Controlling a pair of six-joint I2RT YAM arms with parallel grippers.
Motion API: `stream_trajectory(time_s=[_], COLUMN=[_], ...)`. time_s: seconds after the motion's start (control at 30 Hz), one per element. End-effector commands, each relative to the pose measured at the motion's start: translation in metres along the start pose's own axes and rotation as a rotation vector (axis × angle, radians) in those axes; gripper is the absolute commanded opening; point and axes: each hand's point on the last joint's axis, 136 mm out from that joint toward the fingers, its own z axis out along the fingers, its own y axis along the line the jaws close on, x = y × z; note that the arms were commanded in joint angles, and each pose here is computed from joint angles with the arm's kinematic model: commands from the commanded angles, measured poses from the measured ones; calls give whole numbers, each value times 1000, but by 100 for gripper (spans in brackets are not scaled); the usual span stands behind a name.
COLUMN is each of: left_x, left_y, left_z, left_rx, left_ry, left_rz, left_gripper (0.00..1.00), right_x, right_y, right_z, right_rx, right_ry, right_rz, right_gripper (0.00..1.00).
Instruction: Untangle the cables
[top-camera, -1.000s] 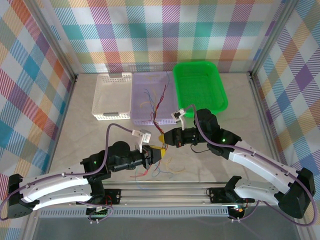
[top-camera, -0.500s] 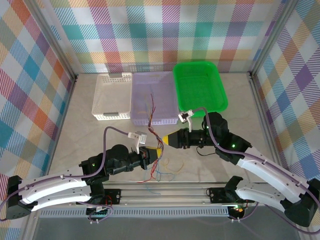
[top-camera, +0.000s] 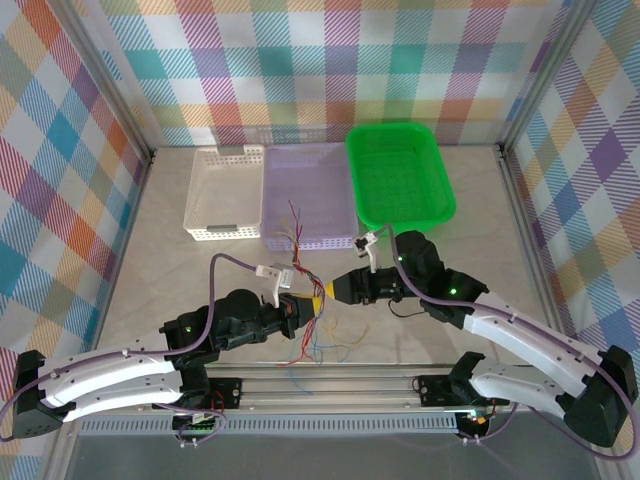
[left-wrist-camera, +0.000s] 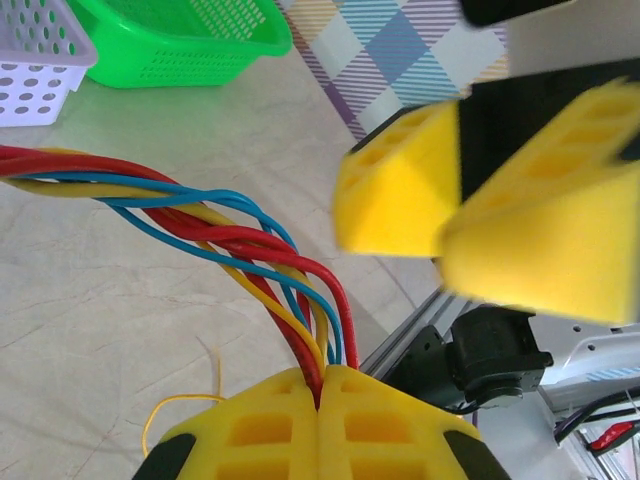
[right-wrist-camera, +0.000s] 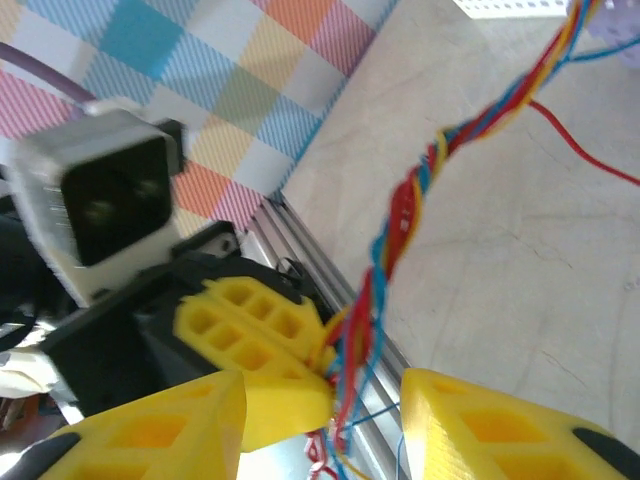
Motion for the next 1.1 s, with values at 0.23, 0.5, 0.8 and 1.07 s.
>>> stream_trajectory(time_s=[0.23,0.5,0.8,1.07], left_x=[-10,-11,-13,-10], left_y=[-4,-3,-6,3], left_z=[-1,2,3,-1], left_rx=[-16,-32,-32,-72], left_ry=[-20,-16,-16,-4], left_rz=[6,6,10,17], left_gripper=[0,0,0,0], right_x=[3,5,11,5], right_y=[13,17,17,4], right_z=[4,3,15,2], right_rx=[-94,-115,-129,-1], right_ry=[0,-13,20,-23], right_rz=[-32,-32,-28,-61], right_gripper=[34,37,29,0])
